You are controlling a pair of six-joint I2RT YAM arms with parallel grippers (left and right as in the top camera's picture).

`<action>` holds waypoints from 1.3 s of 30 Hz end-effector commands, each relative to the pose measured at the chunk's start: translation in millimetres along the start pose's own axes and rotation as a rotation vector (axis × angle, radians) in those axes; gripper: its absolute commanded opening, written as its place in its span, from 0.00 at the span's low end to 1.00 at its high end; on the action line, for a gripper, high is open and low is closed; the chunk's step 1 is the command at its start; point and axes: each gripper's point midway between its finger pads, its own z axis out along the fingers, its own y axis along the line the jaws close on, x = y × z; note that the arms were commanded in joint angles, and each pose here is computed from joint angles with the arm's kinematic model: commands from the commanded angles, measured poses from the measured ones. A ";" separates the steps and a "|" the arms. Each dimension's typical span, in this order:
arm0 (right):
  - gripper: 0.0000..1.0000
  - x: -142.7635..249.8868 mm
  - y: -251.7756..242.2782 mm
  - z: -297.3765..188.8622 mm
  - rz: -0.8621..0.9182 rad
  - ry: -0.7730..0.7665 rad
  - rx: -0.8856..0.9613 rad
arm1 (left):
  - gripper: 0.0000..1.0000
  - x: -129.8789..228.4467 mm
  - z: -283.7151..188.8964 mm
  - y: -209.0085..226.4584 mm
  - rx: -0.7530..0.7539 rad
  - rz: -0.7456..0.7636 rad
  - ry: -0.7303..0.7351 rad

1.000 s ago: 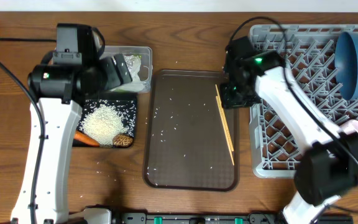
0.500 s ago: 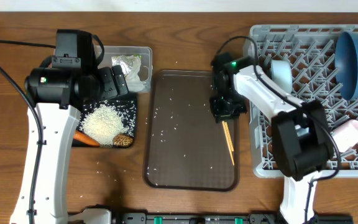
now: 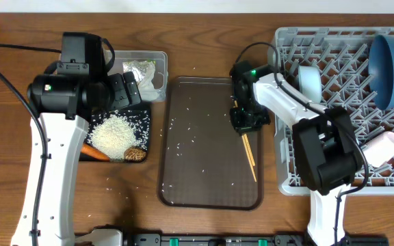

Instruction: Sort waste into correct bins and load items into the dishwasher rack

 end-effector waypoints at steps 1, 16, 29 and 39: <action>0.15 4.5 4.3 6.9 -0.028 0.015 0.012 | 0.98 0.6 -1.1 3.7 -0.016 0.011 -0.003; 0.05 -7.2 -0.3 5.5 -0.044 -0.037 0.044 | 0.98 0.6 -1.1 3.7 -0.016 0.011 -0.003; 0.26 2.6 16.4 -26.0 -0.103 -0.082 0.029 | 0.98 0.6 -1.1 3.7 -0.016 0.011 -0.003; 0.22 9.5 15.3 5.1 -0.104 -0.079 0.030 | 0.98 0.6 -1.1 3.7 -0.016 0.011 -0.003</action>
